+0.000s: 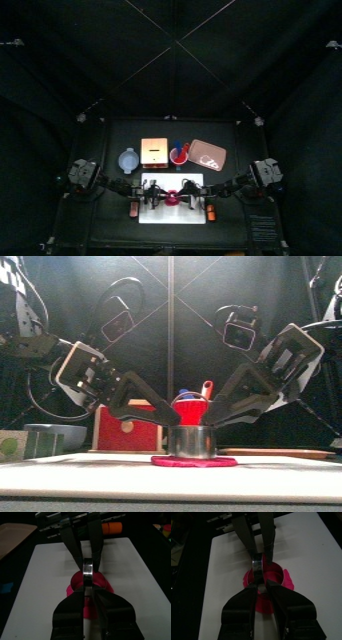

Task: Get the cutter from the drawer then cut the dough then place the extra dough in the bowl
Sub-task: Cut the dough

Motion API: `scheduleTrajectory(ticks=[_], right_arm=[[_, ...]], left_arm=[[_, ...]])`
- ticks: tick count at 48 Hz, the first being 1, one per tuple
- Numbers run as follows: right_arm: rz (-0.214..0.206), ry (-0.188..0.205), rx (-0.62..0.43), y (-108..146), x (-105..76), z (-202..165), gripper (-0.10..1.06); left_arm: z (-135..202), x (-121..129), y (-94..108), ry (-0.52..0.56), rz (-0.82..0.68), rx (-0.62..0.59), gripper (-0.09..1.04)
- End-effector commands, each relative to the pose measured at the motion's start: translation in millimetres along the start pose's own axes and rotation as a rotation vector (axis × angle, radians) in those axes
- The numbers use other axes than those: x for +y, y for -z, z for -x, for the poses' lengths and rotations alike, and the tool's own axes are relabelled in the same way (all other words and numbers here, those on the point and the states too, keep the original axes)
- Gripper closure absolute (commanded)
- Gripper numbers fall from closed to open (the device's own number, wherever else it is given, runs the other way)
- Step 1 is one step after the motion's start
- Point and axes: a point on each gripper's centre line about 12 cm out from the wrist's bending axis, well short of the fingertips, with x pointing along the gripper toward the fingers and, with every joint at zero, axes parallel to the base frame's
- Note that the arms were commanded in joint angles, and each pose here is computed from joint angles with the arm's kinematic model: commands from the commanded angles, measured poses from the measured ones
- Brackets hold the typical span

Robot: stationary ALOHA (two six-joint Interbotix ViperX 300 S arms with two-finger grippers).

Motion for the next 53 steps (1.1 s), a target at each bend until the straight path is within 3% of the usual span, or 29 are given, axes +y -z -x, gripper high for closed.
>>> scheduleTrajectory(ticks=[1,15,33,53], right_arm=[[-0.014,0.007,0.01,-2.0,0.2,-1.4,0.37],[-0.019,0.029,0.087,13.1,-4.1,-5.3,0.37],[-0.015,0.06,0.257,33.6,-6.2,-2.2,0.37],[-0.015,0.076,0.323,40.9,-8.3,0.1,0.37]], left_arm=[[-0.2,-2.3,1.8,0.015,-0.007,0.027,0.45],[-1.3,-4.0,16.4,0.025,-0.012,0.108,0.46],[-2.2,-4.4,18.3,0.03,-0.012,0.135,0.46],[-2.0,-6.5,24.7,0.047,-0.022,0.188,0.56]])
